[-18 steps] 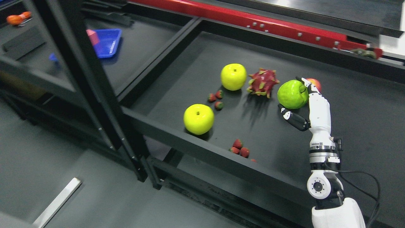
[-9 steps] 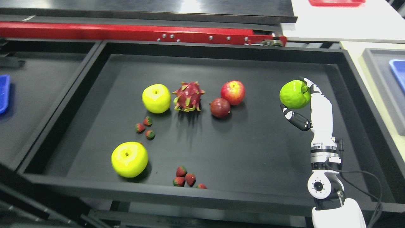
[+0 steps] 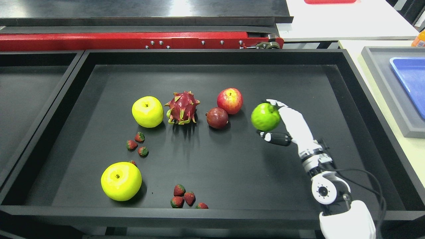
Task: Place green apple on left shelf middle layer
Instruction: 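Lower the green apple onto the black tray beside the pears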
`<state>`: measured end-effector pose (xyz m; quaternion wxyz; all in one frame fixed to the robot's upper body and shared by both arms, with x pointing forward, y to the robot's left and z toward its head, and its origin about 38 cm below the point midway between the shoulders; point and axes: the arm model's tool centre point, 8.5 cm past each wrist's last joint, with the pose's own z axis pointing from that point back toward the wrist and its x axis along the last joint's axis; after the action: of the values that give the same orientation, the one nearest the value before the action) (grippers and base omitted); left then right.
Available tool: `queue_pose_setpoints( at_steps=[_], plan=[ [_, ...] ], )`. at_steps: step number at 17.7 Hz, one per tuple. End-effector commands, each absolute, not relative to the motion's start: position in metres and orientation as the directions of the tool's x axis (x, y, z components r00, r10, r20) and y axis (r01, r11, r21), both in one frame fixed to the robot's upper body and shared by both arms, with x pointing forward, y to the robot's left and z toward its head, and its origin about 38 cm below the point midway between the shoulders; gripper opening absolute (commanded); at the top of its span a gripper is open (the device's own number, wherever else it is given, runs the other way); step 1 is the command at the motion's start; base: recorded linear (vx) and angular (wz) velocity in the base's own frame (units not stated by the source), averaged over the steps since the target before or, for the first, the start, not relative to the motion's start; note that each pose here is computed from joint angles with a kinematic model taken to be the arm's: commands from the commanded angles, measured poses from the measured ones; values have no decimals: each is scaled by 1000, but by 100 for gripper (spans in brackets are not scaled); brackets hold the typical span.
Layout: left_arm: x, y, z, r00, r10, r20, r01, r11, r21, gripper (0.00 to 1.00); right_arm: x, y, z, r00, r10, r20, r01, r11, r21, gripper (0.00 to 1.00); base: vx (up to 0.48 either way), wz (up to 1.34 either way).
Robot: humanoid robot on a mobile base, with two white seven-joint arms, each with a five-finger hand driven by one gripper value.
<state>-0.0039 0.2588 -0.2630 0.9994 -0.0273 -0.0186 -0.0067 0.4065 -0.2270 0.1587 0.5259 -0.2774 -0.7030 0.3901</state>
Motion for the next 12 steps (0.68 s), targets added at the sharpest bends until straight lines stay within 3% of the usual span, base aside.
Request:
queue_pose_setpoints(
  at_steps=[1, 3, 6, 8, 10, 11, 12],
  plan=[
    [-4, 270, -262, 999, -14, 37, 15, 999, -38, 100, 444, -124, 189, -516, 787, 340, -112, 331, -937, 0, 10, -4],
    [-4, 270, -262, 999, -14, 37, 15, 999, -38, 100, 473, -133, 206, -486, 806, 338, -105, 329, -938, 2, 5, -2],
    [-4, 270, -262, 999, -12, 37, 13, 999, -36, 100, 479, -117, 219, -534, 789, 305, -152, 265, -952, 7, 0, 0],
    [-4, 270, -262, 999, -12, 39, 14, 999, -38, 100, 487, -93, 227, -563, 770, 302, -189, 236, -953, 7, 0, 0],
    [-4, 270, -262, 999, -14, 37, 15, 999, -38, 100, 499, -93, 225, -549, 782, 297, -207, 217, -954, 8, 0, 0],
    [-4, 270, -262, 999, -14, 37, 15, 999, -38, 100, 501, -95, 224, -540, 786, 301, -214, 218, -952, 20, 0, 0],
    [-4, 270, -262, 999, -14, 37, 15, 999, -36, 100, 503, -98, 224, -528, 790, 312, -218, 229, -949, 56, 0, 0]
  ],
)
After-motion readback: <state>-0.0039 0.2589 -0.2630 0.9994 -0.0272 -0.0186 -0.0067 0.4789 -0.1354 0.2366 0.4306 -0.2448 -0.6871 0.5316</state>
